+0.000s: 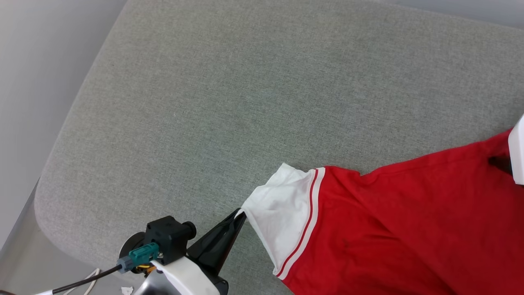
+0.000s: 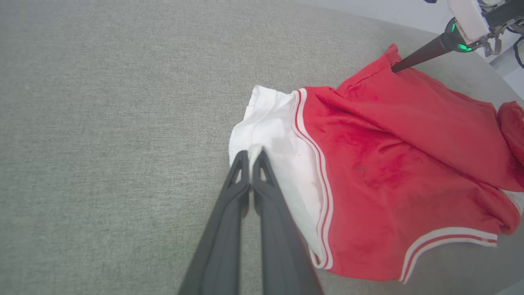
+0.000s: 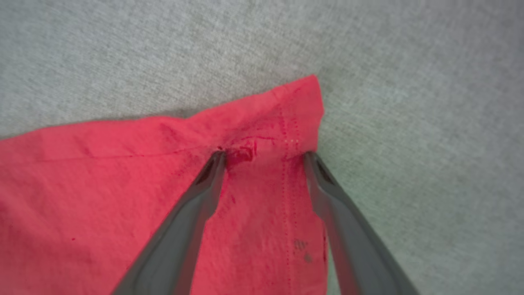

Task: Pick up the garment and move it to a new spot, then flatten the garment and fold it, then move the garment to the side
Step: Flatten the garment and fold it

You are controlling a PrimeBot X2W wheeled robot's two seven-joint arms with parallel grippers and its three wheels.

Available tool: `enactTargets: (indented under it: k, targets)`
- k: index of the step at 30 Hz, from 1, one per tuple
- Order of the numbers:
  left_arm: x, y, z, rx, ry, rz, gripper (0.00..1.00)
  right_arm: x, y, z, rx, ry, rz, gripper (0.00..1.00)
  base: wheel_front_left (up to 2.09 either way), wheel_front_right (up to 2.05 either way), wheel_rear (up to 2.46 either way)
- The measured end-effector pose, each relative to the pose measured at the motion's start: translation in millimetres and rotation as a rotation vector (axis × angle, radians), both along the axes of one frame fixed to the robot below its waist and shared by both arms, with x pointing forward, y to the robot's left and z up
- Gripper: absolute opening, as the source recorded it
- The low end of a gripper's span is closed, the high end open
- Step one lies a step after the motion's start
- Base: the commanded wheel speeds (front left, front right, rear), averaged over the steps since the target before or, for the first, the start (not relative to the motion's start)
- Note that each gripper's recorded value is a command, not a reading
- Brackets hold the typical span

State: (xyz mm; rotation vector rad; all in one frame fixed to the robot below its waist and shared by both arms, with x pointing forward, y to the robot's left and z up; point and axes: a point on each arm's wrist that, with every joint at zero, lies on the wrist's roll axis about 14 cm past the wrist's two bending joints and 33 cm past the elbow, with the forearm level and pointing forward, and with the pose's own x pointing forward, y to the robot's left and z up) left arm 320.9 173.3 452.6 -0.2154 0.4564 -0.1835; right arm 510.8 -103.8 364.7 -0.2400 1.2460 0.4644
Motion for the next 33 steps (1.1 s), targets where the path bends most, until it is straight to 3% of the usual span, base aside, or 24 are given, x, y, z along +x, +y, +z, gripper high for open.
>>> enactTargets:
  k: [2, 3, 4, 5, 17, 26, 33]
  targets:
    - [1, 1, 1, -0.002, -0.007, 0.002, 0.0, 1, 1, -3, -0.004, 0.0, 0.01, 1.0, 0.0, 0.0, 0.0]
    - [1, 1, 1, -0.002, -0.008, 0.004, 0.0, 1, 1, -5, -0.003, -0.001, 0.01, 0.85, 0.0, 0.0, 0.0]
    - [1, 1, 1, -0.002, -0.008, 0.005, 0.0, 2, 1, -6, -0.002, -0.001, 0.006, 0.3, 0.0, 0.0, 0.0]
    - [1, 1, 1, -0.004, -0.007, 0.007, 0.0, 2, 0, -7, 0.0, -0.003, 0.003, 0.0, 0.0, 0.0, 0.0]
    - [2, 3, 20, 0.012, -0.076, -0.011, 0.0, 17, -5, 27, 0.102, -0.175, -0.05, 0.0, 0.0, 0.0, 0.0]
    - [3, 17, 65, 0.104, -0.209, -0.039, 0.0, 30, -6, 122, 0.253, -0.448, -0.091, 0.0, 0.0, 0.0, 0.0]
    - [9, 22, 135, 0.187, -0.426, -0.069, 0.0, 14, -16, 212, 0.367, -0.687, -0.1, 0.0, 0.0, 0.0, 0.0]
